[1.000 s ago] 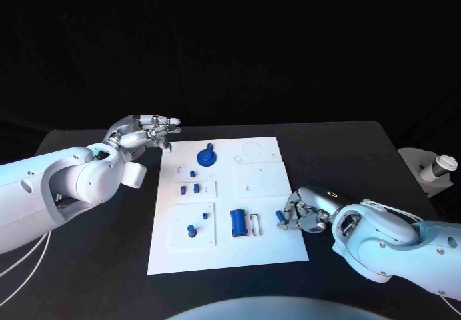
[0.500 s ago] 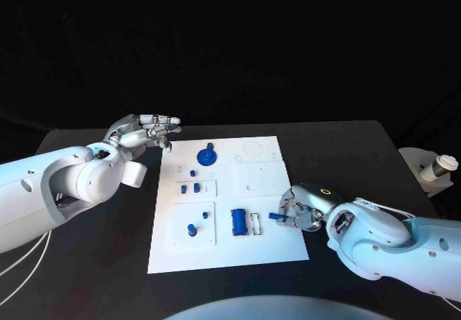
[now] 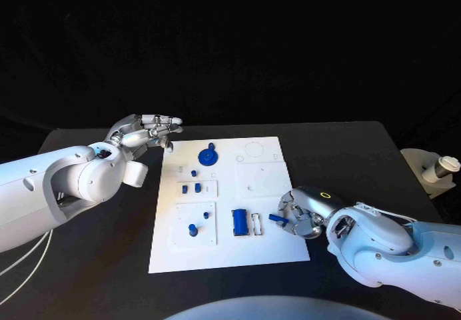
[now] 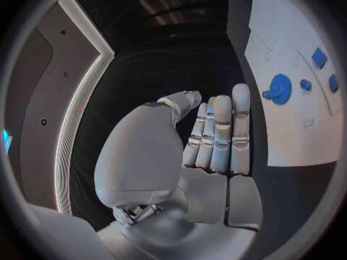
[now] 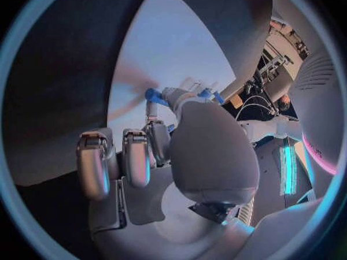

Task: Assemble the parts on the task board

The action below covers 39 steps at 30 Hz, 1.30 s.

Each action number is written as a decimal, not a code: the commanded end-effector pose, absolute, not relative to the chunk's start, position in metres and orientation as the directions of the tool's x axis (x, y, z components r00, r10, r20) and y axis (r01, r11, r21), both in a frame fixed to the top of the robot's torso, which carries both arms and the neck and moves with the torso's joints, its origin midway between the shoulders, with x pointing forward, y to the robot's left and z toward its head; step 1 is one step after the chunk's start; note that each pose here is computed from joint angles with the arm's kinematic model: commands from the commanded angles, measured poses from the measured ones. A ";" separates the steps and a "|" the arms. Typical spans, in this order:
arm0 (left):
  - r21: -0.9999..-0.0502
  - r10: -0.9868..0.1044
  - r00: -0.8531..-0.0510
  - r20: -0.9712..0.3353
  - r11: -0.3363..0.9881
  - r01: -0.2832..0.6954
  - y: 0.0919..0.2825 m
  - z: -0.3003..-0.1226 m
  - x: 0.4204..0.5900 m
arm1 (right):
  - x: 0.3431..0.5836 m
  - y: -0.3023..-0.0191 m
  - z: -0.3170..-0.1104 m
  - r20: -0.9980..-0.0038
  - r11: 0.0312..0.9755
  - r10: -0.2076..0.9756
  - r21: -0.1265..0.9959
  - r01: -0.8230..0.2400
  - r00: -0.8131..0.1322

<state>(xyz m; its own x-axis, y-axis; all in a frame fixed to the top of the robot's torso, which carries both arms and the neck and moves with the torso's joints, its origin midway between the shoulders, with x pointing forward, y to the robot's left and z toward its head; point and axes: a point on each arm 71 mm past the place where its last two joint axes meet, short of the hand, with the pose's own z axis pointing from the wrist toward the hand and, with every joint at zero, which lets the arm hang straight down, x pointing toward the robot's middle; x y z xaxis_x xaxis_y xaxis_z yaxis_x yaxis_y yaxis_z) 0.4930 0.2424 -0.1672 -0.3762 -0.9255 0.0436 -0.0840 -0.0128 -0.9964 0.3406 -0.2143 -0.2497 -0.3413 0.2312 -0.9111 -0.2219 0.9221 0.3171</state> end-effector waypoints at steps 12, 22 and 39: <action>-0.996 -0.916 -0.398 0.054 -0.022 -0.086 0.238 -0.166 0.492 | 0.340 -0.196 -0.243 -0.833 0.866 0.404 0.481 -0.135 -0.378; -0.996 -0.916 -0.397 0.054 -0.022 -0.085 0.238 -0.166 0.491 | 0.342 -0.185 -0.253 -0.791 0.862 0.404 0.497 -0.097 -0.459; -0.996 -0.915 -0.399 0.055 -0.024 -0.083 0.238 -0.166 0.491 | 0.344 -0.179 -0.259 -0.793 0.878 0.368 0.468 -0.098 -0.487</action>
